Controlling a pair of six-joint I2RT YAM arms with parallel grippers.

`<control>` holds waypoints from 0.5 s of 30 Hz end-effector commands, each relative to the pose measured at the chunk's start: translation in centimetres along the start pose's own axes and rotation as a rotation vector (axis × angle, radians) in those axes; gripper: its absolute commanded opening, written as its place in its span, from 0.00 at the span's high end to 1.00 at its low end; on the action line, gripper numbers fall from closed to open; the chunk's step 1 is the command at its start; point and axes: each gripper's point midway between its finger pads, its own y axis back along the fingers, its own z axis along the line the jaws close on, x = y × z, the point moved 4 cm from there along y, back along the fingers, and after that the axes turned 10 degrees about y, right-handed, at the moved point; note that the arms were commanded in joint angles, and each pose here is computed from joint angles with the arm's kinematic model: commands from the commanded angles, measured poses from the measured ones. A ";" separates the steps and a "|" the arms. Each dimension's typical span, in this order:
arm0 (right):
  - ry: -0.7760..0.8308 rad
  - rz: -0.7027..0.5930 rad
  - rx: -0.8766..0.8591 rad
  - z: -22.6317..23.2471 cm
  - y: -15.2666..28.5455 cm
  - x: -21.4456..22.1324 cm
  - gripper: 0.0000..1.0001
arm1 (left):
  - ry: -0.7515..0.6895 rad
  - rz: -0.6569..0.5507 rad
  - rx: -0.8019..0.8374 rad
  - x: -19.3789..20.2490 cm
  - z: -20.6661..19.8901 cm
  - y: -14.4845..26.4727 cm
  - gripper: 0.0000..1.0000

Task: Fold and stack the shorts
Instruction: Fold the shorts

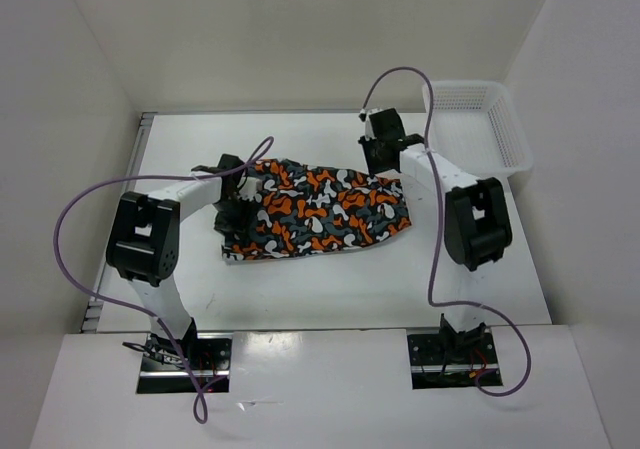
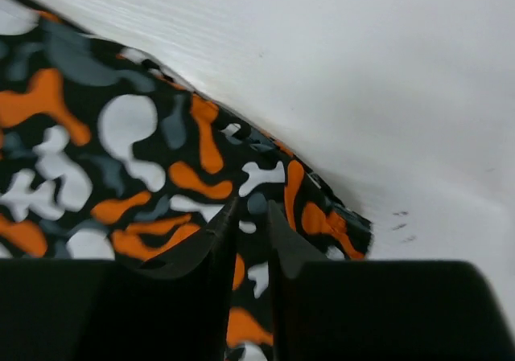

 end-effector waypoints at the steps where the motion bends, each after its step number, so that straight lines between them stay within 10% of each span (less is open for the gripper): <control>1: 0.030 -0.147 0.009 -0.6 7.4 -3.1 0.73 | -0.003 0.058 -0.133 0.8 2.8 -2.0 0.49; 15: -0.163 0.157 -0.268 0.5 5.3 11.4 0.27 | -0.022 -0.134 0.255 -5.9 -3.1 7.1 0.39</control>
